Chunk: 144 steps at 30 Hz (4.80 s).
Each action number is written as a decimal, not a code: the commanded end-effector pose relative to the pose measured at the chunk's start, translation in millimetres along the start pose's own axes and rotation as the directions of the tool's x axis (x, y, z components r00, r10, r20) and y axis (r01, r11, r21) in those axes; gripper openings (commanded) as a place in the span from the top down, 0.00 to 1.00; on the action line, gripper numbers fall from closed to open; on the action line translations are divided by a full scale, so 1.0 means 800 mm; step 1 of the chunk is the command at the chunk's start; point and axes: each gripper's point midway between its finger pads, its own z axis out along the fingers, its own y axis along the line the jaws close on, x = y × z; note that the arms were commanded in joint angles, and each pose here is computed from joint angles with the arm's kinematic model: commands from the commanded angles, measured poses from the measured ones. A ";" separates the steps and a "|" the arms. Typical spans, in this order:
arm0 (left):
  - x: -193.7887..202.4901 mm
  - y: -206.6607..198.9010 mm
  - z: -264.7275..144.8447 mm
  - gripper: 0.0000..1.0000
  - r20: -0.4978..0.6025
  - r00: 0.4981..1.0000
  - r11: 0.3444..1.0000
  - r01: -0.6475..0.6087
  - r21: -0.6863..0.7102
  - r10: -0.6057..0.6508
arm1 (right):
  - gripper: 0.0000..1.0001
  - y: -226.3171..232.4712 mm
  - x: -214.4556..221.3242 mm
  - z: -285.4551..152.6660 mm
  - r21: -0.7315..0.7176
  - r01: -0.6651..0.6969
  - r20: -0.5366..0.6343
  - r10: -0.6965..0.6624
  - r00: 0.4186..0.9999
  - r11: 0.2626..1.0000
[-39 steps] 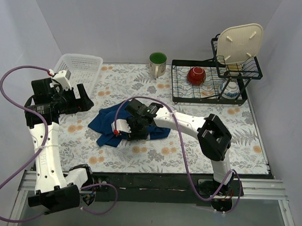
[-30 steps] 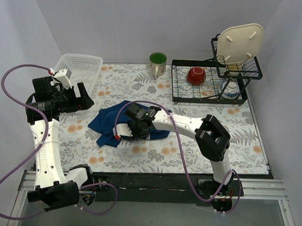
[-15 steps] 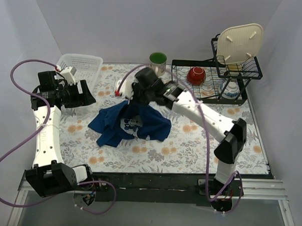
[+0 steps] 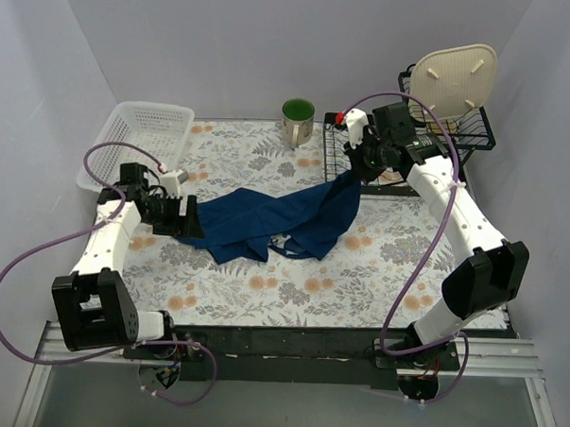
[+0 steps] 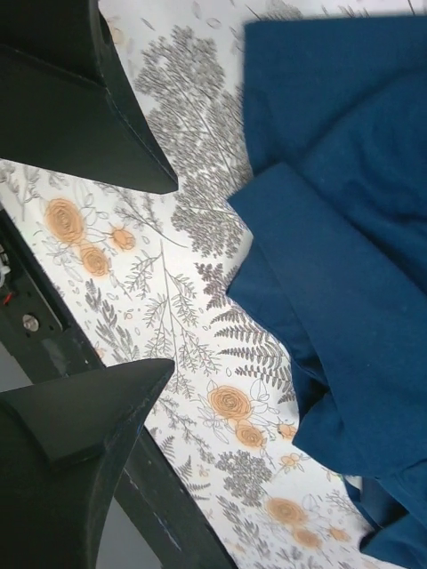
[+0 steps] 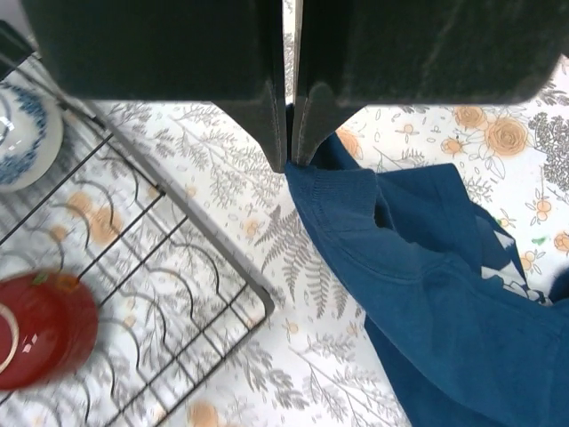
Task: Roll the t-shirts
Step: Flatten out the T-shirt at the center of the board.
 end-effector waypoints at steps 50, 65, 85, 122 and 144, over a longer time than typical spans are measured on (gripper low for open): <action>-0.191 0.047 -0.191 0.21 0.579 0.788 0.943 0.320 -0.092 -0.211 | 0.47 0.450 -0.091 0.226 -0.375 0.729 0.539 -0.505 0.674 0.573; -0.174 0.060 -0.184 0.22 0.579 0.773 0.922 0.376 -0.088 -0.260 | 0.48 0.484 -0.074 0.266 -0.467 0.701 0.530 -0.463 0.710 0.540; -0.149 0.061 -0.162 0.22 0.531 0.798 0.923 0.378 -0.075 -0.284 | 0.48 0.459 -0.072 0.322 -0.412 0.674 0.487 -0.477 0.731 0.613; -0.169 0.068 -0.157 0.21 0.522 0.804 0.935 0.353 -0.035 -0.284 | 0.85 0.422 -0.115 0.268 -0.402 0.637 0.453 -0.461 0.763 0.658; -0.158 0.077 -0.137 0.22 0.493 0.818 0.935 0.355 -0.026 -0.297 | 0.70 0.408 -0.073 0.281 -0.533 0.455 0.269 -0.366 0.891 0.714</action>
